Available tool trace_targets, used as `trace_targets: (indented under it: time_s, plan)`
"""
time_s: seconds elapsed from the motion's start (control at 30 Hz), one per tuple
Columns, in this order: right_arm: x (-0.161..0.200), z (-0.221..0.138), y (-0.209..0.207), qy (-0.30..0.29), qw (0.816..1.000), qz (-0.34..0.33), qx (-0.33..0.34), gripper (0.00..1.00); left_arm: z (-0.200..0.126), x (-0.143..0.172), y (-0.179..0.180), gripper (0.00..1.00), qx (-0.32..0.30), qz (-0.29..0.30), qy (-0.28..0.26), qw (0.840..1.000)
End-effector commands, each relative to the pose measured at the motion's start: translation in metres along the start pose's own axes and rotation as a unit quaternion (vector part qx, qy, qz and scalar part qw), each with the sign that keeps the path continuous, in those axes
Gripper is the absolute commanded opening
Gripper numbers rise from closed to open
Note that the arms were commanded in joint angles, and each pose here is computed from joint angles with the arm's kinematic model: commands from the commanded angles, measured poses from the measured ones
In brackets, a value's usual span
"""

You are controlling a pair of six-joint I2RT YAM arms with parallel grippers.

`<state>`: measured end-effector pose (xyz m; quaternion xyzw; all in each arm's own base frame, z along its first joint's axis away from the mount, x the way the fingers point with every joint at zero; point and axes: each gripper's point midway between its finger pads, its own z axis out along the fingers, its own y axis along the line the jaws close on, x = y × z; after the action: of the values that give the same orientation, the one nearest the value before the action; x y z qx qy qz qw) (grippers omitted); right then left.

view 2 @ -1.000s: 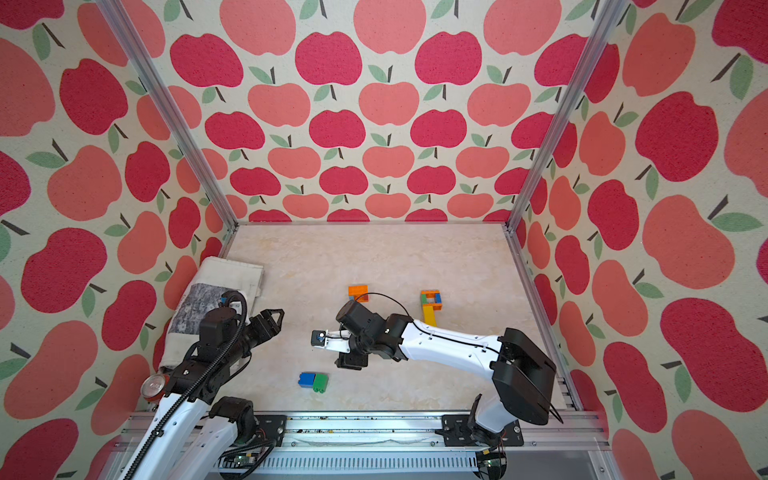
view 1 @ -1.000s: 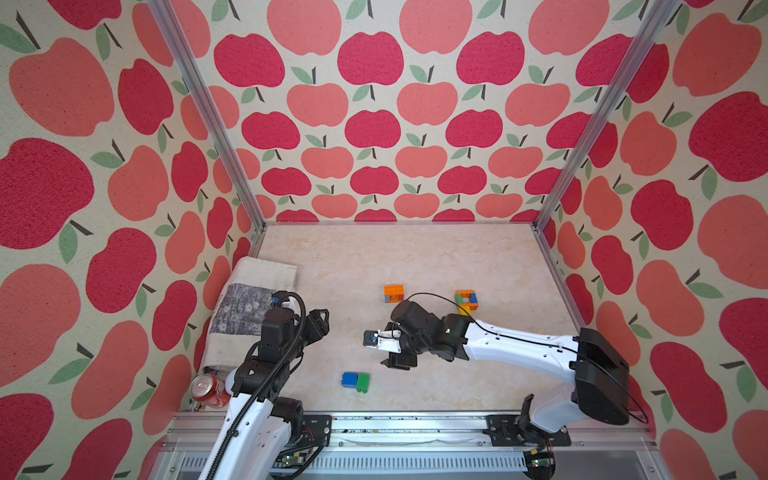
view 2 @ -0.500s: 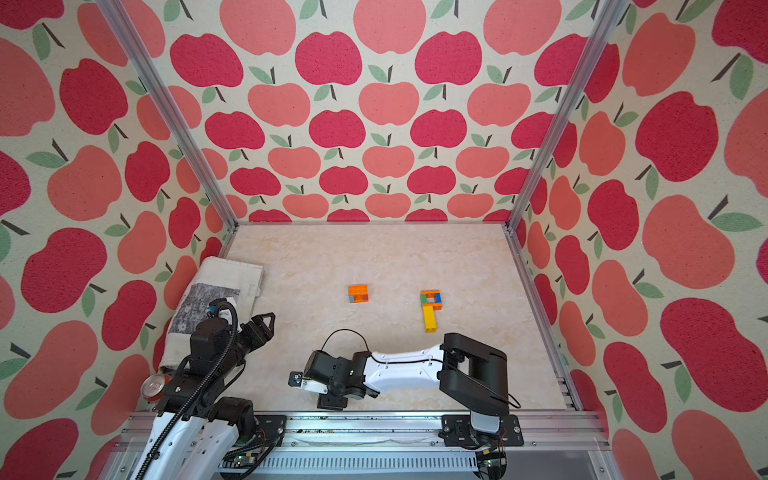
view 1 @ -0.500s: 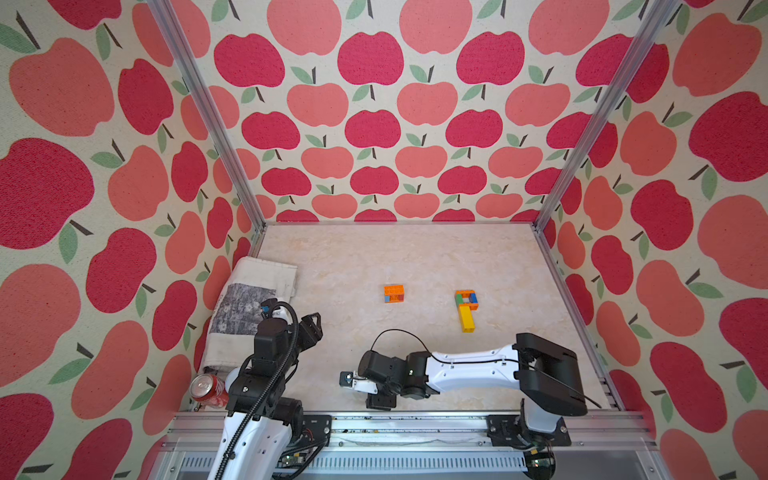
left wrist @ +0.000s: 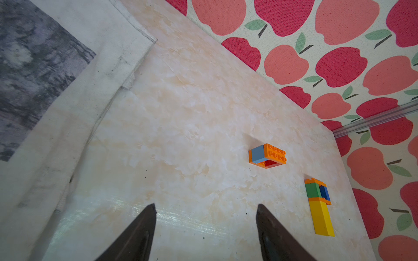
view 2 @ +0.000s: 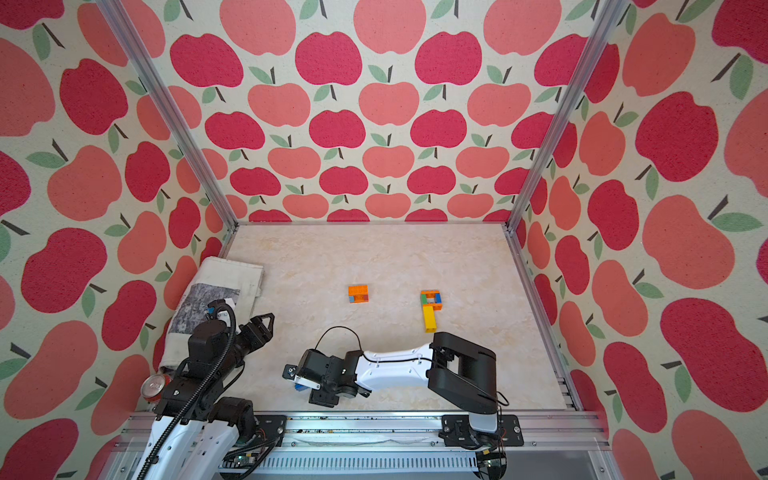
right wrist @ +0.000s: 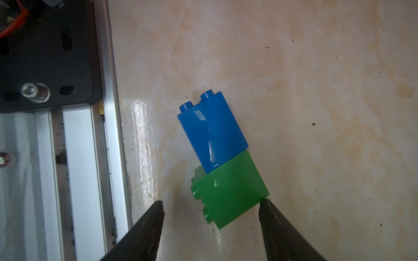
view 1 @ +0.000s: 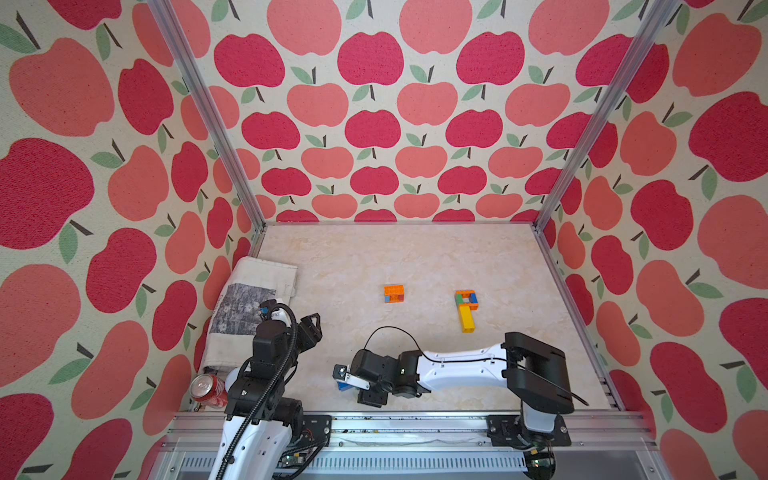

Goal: Assemble the letter p with lego
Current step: Pick up the lego brick from the center of the board.

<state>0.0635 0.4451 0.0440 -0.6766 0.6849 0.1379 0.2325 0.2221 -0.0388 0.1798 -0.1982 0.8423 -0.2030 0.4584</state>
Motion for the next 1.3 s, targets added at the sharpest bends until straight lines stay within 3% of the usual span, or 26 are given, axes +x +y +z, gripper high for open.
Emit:
trace_targets:
  time_s: [0.0, 0.2, 0.57, 1.03, 1.27]
  plan:
    - [0.004, 0.013, -0.003, 0.019, 0.999, 0.026, 0.013, 0.72, 0.001, 0.007, 0.008, 0.72, -0.013, 0.003, 0.009, 1.000]
    - [0.000, 0.022, -0.012, 0.018, 0.998, 0.049, 0.026, 0.73, 0.000, 0.006, 0.008, 0.72, -0.014, 0.005, 0.007, 1.000]
    - [0.017, 0.015, -0.042, 0.014, 0.993, 0.088, 0.079, 0.65, 0.001, 0.007, 0.008, 0.73, -0.013, 0.005, 0.009, 1.000]
    - [0.002, 0.028, -0.032, -0.046, 0.994, 0.094, 0.024, 0.58, 0.004, 0.011, 0.008, 0.73, -0.010, 0.000, 0.017, 1.000]
    - [0.004, 0.019, -0.034, -0.045, 0.995, 0.090, 0.020, 0.36, 0.006, 0.013, 0.007, 0.72, -0.006, -0.001, 0.023, 1.000]
